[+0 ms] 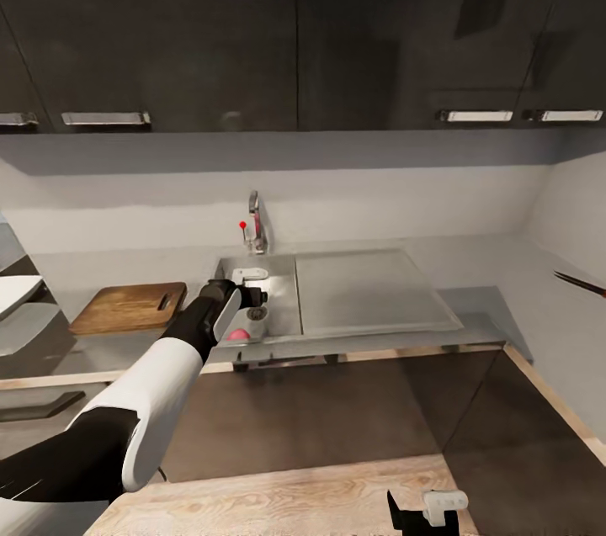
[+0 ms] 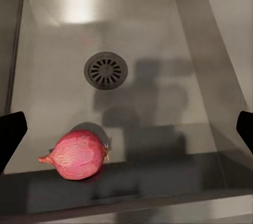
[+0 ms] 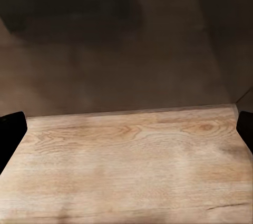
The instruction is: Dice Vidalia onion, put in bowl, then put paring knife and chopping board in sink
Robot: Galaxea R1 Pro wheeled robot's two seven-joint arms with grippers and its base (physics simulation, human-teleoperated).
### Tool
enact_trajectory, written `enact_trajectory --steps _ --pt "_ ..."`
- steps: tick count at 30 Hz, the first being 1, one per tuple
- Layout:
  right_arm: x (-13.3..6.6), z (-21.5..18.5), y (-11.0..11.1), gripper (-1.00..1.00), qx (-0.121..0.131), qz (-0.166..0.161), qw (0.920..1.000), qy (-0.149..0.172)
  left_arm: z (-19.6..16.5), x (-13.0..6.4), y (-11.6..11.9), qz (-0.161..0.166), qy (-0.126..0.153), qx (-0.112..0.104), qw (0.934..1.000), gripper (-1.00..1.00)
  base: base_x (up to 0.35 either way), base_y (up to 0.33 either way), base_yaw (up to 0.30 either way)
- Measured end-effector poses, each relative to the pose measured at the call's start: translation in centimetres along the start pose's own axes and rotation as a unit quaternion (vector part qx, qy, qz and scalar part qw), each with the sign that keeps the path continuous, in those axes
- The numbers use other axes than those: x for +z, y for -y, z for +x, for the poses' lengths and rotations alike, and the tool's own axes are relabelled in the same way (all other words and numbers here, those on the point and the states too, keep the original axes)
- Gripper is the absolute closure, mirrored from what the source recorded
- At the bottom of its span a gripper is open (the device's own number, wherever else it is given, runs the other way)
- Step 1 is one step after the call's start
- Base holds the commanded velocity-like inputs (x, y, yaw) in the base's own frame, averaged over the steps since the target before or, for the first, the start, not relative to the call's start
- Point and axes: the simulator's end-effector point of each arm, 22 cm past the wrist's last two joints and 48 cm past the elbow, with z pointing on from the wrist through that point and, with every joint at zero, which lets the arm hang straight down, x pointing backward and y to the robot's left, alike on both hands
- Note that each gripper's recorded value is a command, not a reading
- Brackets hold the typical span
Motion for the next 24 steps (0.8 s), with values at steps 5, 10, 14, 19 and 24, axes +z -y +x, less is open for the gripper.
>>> enact_trajectory --steps 5,10,14,19,24 --pt "0.0 0.3 0.0 -1.0 0.0 0.0 1.0 -0.004 0.6 0.5 -0.1 -0.001 -0.006 0.0 1.0 -1.0 0.0 0.0 0.0" --pt "0.1 0.7 0.0 -1.0 0.0 0.0 1.0 -0.008 1.3 1.0 -0.2 -0.001 -0.013 0.0 0.9999 -1.0 0.0 0.0 0.0" --pt "0.1 1.0 0.0 -1.0 0.0 0.0 0.9999 -0.011 1.9 1.3 -0.2 -0.002 -0.019 0.001 0.9998 -1.0 0.0 0.0 0.0" --pt "0.1 1.4 0.0 -1.0 0.001 0.0 0.9999 -0.015 2.3 1.7 -0.3 -0.002 -0.024 0.001 0.9997 -1.0 0.0 0.0 0.0" --pt "0.1 1.7 0.0 -1.0 0.001 0.0 0.9998 -0.019 3.1 2.2 -0.5 -0.004 -0.031 0.001 0.9995 -1.0 0.0 0.0 0.0"
